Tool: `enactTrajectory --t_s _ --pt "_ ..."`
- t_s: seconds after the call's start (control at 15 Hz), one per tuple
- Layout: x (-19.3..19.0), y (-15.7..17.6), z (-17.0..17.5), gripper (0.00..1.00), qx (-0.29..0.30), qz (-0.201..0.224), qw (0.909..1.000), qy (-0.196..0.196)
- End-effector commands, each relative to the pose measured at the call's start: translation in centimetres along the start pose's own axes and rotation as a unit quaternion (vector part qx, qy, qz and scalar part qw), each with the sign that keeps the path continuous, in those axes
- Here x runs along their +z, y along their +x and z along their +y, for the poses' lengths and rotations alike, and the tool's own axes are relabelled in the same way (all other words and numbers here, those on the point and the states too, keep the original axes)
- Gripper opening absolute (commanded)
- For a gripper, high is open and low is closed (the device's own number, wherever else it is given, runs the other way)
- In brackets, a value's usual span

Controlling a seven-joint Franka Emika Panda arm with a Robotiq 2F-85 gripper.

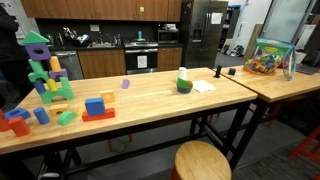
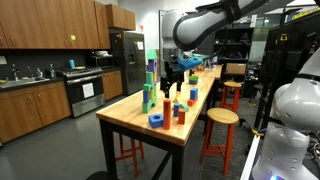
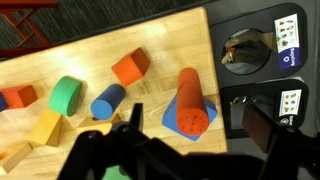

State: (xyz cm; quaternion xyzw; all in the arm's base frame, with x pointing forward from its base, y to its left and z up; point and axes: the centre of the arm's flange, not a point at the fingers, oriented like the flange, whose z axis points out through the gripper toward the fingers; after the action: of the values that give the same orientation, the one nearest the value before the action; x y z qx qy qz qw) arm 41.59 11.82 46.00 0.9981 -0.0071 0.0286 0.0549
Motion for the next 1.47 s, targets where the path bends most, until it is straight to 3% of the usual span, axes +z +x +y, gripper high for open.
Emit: enactTrajectory --t_s 0.0,0.33,0.6,1.0,1.4 --pt "0.0 0.0 0.0 1.00 0.000 0.000 1.0000 0.000" --pt "0.4 0.7 0.5 1.00 0.015 -0.007 0.9996 -0.025" --pt "0.4 1.5 3.7 1.00 0.104 -0.006 0.9944 -0.017" --pt "-0.4 2.6 11.7 1.00 0.239 0.010 0.9708 0.022" --pt "-0.1 3.5 17.9 1.00 0.328 0.026 0.9436 0.039"
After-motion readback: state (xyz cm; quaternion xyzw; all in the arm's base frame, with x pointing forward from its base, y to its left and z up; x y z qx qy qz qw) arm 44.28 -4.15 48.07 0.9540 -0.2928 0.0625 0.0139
